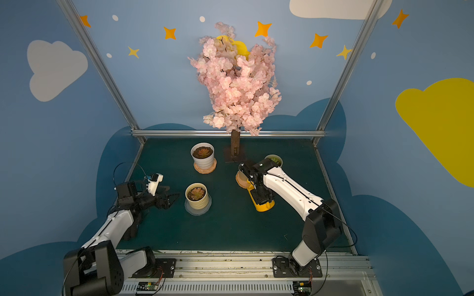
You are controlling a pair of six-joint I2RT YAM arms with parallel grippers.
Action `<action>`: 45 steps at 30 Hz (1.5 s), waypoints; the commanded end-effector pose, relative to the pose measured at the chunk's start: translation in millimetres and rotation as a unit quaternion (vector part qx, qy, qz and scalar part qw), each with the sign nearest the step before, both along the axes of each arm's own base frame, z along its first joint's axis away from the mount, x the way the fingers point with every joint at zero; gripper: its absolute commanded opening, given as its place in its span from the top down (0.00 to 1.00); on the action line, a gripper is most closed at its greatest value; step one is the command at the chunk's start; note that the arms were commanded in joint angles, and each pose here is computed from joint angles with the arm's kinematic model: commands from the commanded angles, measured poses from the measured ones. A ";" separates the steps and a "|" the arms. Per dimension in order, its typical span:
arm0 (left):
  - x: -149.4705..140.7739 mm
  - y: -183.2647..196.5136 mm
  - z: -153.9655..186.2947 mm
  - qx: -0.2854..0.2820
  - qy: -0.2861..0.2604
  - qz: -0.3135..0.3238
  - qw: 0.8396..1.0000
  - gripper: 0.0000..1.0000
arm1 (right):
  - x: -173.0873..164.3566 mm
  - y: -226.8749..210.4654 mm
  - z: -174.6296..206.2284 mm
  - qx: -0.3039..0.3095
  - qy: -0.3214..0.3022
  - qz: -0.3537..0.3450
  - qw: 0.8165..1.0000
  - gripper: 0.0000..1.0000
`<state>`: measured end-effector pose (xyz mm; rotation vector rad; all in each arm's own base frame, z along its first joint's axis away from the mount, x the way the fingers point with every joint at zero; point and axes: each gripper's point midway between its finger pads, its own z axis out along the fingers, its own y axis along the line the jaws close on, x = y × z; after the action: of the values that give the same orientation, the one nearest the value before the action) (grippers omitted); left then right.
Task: Water the succulent around the soil edge
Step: Water the soil of the potted plant with water.
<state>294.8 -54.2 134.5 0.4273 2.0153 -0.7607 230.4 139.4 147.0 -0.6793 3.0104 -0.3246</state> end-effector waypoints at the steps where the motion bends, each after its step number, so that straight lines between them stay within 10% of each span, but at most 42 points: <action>1: -4.8 -4.8 0.5 0.000 -0.009 -0.012 1.000 0.00 | 1.0 -1.3 11.0 0.002 -0.003 0.002 1.000 1.00; 45: -3.4 -4.6 -0.9 0.003 -0.007 -0.010 1.000 0.00 | 6.9 -4.9 15.1 -0.007 0.010 0.001 1.000 1.00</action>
<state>294.3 -56.1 135.1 0.4349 2.0128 -0.7619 237.2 136.4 155.7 -0.6962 3.0218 -0.3325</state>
